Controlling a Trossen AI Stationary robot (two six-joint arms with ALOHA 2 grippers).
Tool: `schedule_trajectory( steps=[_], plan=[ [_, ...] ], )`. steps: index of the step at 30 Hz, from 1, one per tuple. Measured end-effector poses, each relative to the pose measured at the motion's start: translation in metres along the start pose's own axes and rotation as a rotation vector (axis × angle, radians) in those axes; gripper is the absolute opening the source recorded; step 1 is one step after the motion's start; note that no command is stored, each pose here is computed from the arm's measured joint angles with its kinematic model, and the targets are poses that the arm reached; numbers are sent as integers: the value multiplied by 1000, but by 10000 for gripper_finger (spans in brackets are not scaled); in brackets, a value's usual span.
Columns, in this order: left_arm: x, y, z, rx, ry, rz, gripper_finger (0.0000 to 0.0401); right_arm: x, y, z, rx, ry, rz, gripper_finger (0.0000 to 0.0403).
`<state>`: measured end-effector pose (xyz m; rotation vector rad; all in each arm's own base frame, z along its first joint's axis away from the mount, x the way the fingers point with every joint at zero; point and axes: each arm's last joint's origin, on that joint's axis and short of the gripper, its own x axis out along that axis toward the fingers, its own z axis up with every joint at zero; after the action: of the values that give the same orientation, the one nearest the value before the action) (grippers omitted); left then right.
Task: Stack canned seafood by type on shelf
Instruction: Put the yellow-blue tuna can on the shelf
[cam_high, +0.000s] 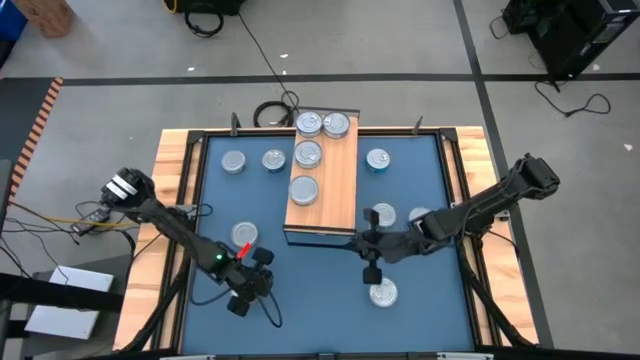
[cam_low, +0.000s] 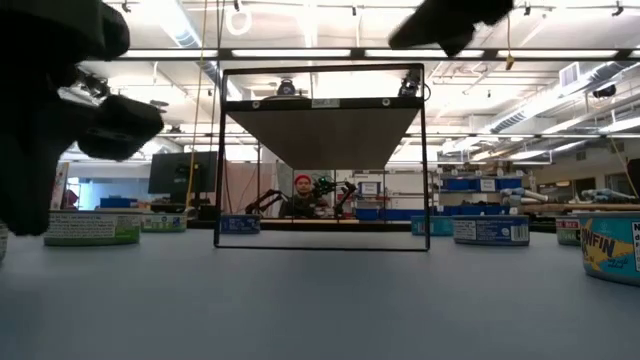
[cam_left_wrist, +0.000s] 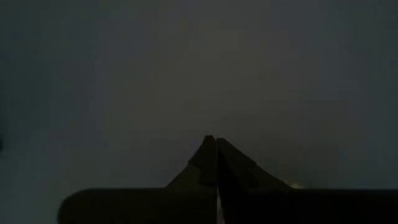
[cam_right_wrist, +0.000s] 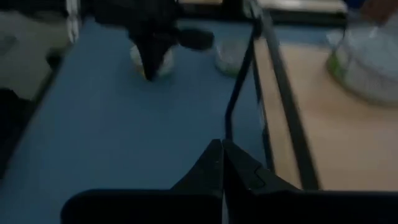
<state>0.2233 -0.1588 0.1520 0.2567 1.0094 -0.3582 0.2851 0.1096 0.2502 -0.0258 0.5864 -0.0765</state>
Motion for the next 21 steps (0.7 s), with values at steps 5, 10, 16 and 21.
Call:
schedule_trajectory(
  steps=[5, 10, 16, 21],
  plan=[
    [4, 3, 6, -1, -52, -11, 0, -1, -3, -8, 67, 36, -155, 6],
    [1, 2, 10, -4, -71, -35, 0, -1, -9, -8, 71, 30, -224, 6],
    [-13, -4, 25, 22, -51, -45, 0, 1, -15, -7, 84, 39, -243, 6],
    [-29, -17, 32, 46, 26, -55, 0, 2, -18, -8, 68, 47, -267, 6]
  ],
)
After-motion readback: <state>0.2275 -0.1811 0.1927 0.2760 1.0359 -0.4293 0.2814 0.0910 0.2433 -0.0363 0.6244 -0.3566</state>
